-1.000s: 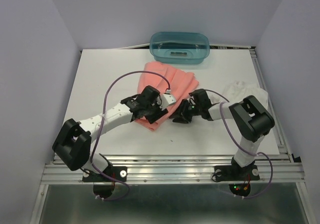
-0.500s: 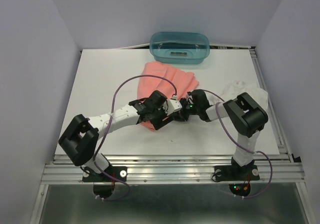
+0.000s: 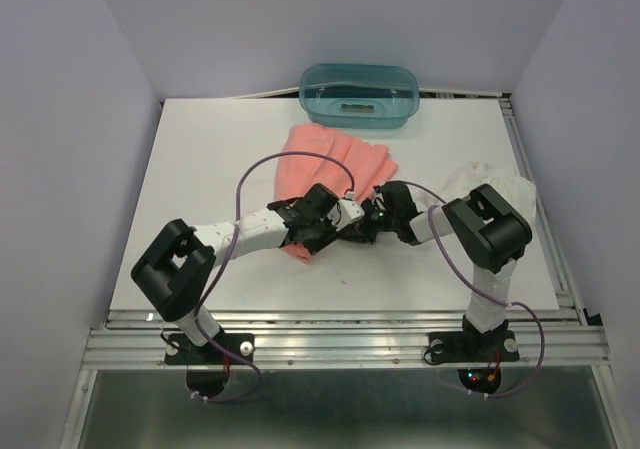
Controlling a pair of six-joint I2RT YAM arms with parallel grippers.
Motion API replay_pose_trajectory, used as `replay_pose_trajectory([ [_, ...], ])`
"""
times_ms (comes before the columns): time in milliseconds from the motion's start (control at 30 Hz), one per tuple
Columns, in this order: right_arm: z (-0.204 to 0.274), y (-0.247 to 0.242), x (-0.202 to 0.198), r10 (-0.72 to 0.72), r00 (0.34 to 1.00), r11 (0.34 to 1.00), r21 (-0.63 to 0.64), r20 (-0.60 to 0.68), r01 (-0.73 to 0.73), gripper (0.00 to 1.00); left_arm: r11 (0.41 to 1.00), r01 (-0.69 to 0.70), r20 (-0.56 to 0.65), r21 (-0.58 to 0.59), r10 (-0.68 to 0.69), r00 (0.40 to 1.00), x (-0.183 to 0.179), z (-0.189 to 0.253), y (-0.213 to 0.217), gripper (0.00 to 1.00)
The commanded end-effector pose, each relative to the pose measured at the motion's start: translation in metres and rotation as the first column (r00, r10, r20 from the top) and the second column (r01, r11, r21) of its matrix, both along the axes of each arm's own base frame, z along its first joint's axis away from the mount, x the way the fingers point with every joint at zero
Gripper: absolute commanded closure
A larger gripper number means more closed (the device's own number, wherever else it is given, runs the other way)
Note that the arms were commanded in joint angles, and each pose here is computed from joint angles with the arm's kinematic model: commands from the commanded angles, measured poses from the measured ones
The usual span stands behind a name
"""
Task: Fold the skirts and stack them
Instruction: Fold the skirt
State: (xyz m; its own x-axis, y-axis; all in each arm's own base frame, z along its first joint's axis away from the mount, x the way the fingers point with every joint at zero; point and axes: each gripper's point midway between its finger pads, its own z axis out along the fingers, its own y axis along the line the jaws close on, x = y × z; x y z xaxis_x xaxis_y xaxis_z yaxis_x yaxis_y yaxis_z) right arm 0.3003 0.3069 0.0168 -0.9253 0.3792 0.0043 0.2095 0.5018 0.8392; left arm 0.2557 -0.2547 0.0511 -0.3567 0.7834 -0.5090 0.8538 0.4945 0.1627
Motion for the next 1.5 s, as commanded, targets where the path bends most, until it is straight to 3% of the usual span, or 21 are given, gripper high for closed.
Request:
replay_pose_trajectory([
  [0, -0.04, -0.013, -0.009, -0.029, 0.998, 0.991, -0.13, -0.058, 0.022, 0.94, 0.999, -0.019, 0.068, -0.026, 0.02, 0.997, 0.015, 0.017, -0.011, 0.5],
  [133, -0.04, -0.013, -0.009, -0.033, 0.998, 0.991, -0.13, -0.06, 0.025, 0.99, 1.0, -0.005, 0.049, -0.014, 0.006, 0.999, 0.011, 0.016, -0.009, 0.64],
  [233, -0.041, -0.014, -0.009, -0.037, 0.997, 0.991, -0.133, -0.065, 0.028, 0.99, 0.999, 0.016, 0.05, -0.042, -0.014, 0.999, 0.006, 0.029, -0.01, 0.87],
  [333, -0.043, -0.014, -0.01, -0.041, 0.997, 0.99, -0.136, -0.072, 0.031, 0.99, 0.998, 0.035, 0.036, -0.046, -0.033, 0.999, -0.002, 0.035, -0.007, 1.0],
  [833, -0.048, -0.019, -0.013, -0.058, 0.995, 0.987, -0.156, -0.081, 0.045, 0.99, 0.988, 0.144, -0.098, -0.055, -0.149, 0.984, -0.05, 0.028, 0.003, 1.0],
  [1033, -0.048, -0.022, -0.016, -0.053, 0.996, 0.984, -0.174, -0.076, 0.039, 0.99, 0.986, 0.166, -0.132, -0.004, -0.165, 0.978, -0.058, 0.013, 0.01, 1.0],
  [1067, -0.043, -0.021, -0.016, -0.041, 0.997, 0.985, -0.167, -0.066, 0.029, 0.98, 0.986, 0.164, -0.129, 0.006, -0.162, 0.978, -0.058, 0.011, 0.012, 1.0],
  [1100, -0.041, -0.022, -0.019, -0.026, 0.997, 0.985, -0.171, -0.066, 0.014, 0.77, 0.987, 0.159, -0.124, 0.012, -0.157, 0.98, -0.056, 0.009, 0.013, 1.0],
  [1133, -0.038, -0.022, -0.02, -0.018, 0.998, 0.985, -0.171, -0.062, 0.008, 0.65, 0.988, 0.155, -0.125, 0.011, -0.152, 0.98, -0.056, 0.008, 0.013, 1.0],
  [1200, -0.028, -0.022, -0.024, 0.004, 0.998, 0.987, -0.161, -0.055, -0.013, 0.54, 0.99, 0.142, -0.127, -0.002, -0.141, 0.982, -0.054, 0.008, 0.008, 1.0],
  [1467, -0.025, -0.024, -0.06, 0.05, 0.983, 0.989, -0.132, -0.178, -0.074, 0.48, 0.993, 0.106, -0.148, -0.055, -0.113, 0.983, -0.04, 0.014, -0.01, 1.0],
])
